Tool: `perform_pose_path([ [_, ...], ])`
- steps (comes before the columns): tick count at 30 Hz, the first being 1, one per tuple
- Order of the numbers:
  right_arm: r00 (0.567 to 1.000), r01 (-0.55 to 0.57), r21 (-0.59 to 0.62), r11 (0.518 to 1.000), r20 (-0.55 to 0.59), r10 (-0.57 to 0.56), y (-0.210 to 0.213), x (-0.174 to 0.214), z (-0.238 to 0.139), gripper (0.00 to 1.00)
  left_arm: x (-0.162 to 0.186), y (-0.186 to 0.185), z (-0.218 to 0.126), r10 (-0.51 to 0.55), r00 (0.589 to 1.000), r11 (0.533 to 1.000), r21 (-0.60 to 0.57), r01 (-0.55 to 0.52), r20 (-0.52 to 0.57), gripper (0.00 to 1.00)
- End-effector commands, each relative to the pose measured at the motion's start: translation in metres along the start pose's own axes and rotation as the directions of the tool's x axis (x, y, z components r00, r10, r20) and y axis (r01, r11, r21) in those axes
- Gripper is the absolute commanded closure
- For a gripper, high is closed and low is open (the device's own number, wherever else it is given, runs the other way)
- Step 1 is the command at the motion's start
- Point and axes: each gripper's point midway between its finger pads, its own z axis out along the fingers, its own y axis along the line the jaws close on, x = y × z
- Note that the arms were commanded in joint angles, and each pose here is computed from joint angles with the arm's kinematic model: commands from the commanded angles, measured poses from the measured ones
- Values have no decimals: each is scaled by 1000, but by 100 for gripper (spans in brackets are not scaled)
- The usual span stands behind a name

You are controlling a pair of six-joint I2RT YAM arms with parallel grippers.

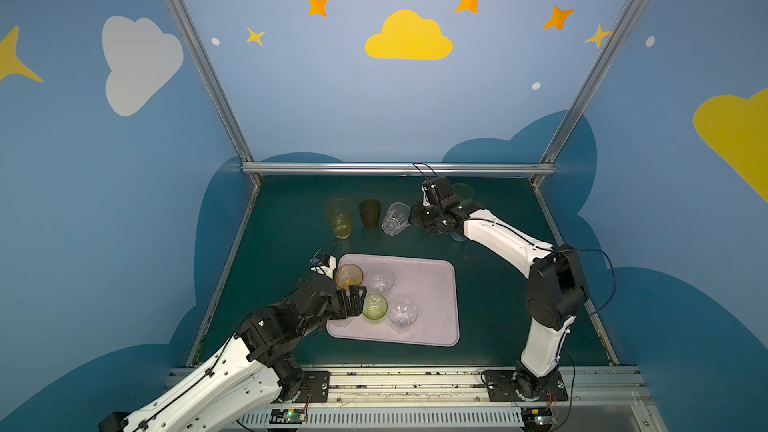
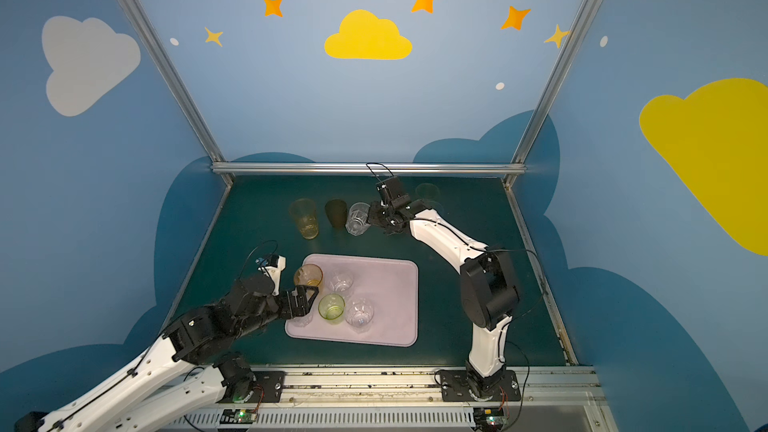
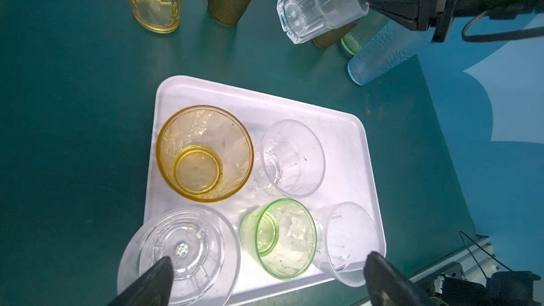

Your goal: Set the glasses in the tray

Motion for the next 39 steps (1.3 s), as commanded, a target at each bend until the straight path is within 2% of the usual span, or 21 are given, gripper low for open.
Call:
perform_pose_path([
  [1,997,37,-43,998,74,-34,18,-12,-28,100,3,5,-3,-9,1000,1000,-4,9,2,0],
  [15,991,84,-24,996,111,-81,14,15,-90,100,-2,6,-13,-23,999,1000,20,22,44,0],
  [27,984,92,29,995,148,-96,-10,44,-150,100,-4,0,-8,-24,998,998,52,21,56,0],
  [33,986,90,65,994,138,-98,-28,61,-165,100,-5,-4,-5,-19,998,998,62,16,57,0],
  [39,992,59,104,993,103,-70,-49,84,-164,100,-8,-5,0,-15,998,998,60,10,69,0],
])
